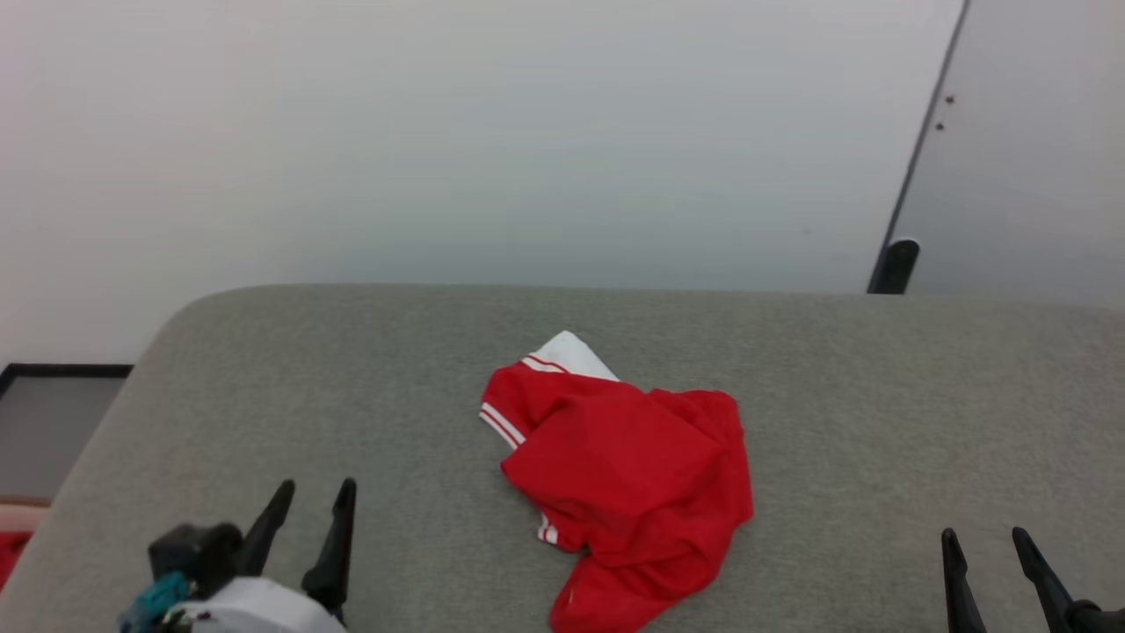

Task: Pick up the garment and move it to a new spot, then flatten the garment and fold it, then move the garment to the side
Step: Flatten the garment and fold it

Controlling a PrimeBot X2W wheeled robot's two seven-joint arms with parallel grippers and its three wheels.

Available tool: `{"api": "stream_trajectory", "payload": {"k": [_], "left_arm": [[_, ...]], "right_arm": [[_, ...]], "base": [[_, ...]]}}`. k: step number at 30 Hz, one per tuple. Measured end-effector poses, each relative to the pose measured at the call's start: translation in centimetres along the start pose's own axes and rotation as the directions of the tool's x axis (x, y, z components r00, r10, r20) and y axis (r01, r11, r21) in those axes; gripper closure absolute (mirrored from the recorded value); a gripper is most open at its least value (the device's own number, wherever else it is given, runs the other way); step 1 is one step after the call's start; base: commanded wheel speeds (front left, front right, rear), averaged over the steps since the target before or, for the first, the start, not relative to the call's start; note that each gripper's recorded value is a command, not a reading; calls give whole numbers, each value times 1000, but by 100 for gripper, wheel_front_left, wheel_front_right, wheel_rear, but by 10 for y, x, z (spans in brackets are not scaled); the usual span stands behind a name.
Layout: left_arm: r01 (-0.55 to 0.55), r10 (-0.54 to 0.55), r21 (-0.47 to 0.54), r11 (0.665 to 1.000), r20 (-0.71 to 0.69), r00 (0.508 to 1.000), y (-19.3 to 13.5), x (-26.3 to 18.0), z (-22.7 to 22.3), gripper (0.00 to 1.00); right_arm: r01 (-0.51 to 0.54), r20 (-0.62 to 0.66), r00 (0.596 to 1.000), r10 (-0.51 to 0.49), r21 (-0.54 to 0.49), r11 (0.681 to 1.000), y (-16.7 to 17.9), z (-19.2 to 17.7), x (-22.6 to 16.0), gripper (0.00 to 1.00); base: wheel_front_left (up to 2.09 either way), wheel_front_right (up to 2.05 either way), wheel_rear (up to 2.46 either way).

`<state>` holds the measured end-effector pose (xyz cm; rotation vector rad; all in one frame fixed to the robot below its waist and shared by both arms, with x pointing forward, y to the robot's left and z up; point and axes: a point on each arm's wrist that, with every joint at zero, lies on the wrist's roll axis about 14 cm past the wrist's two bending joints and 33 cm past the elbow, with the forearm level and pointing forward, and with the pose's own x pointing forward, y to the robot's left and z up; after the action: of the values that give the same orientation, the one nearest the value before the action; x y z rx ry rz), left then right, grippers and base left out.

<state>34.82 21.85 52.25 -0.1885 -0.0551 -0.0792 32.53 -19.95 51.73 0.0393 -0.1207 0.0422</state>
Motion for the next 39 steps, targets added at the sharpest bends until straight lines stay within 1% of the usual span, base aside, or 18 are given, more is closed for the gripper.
{"api": "stream_trajectory", "payload": {"k": [5,8,10,11,13,14,16,17,19,21,23,26,33,35,39], "left_arm": [[87,-88,-19,996,-39,995,-25,23,2,0],[138,-141,-38,990,-92,986,-38,39,0,0],[172,-173,-22,985,-131,976,-46,52,2,0],[181,-185,-36,983,-145,972,-48,60,4,0],[218,-216,-16,976,-202,955,-55,74,5,0],[227,-227,-26,973,-233,946,-58,81,4,0],[255,-246,-12,967,-303,921,-64,95,2,0],[258,-251,-26,966,-339,907,-65,102,1,0],[276,-251,4,961,-406,879,-66,115,-1,0],[282,-247,9,959,-455,856,-66,132,1,0],[290,-227,42,956,-517,825,-63,145,-3,0],[296,-203,61,953,-599,775,-61,163,-14,0],[318,-169,97,943,-684,709,-67,209,-28,0],[325,-164,94,941,-714,680,-70,218,-37,0],[361,-144,115,925,-775,615,-78,231,-61,0]], "right_arm": [[41,2,999,-41,1,999,-12,1,-5,0],[60,-6,998,-60,3,998,-16,-2,-10,0],[70,-10,998,-69,6,998,-18,-3,-12,0],[73,-10,997,-73,7,997,-18,-3,-13,0],[81,-12,997,-81,9,997,-20,-3,-15,0],[84,-15,996,-84,10,996,-20,-4,-16,0],[91,-23,996,-91,13,996,-21,-5,-17,0],[96,-21,995,-96,15,995,-22,-4,-17,0],[106,-23,994,-106,24,994,-24,-4,-18,0],[108,-27,994,-108,25,994,-24,-5,-17,0],[109,-37,993,-108,28,994,-23,-7,-14,0],[120,-55,991,-118,34,992,-24,-11,-12,0],[144,-102,985,-139,45,989,-27,-25,-5,0],[151,-116,983,-145,43,988,-28,-29,-4,0],[171,-142,976,-163,42,984,-32,-37,-2,0]], "base": [[0,0,0],[0,0,0],[0,0,0],[0,0,0],[0,0,0],[0,0,0],[0,0,0],[0,0,0],[0,0,0],[0,0,0],[0,0,0],[0,0,0],[0,0,0],[0,0,0],[0,0,0]]}}
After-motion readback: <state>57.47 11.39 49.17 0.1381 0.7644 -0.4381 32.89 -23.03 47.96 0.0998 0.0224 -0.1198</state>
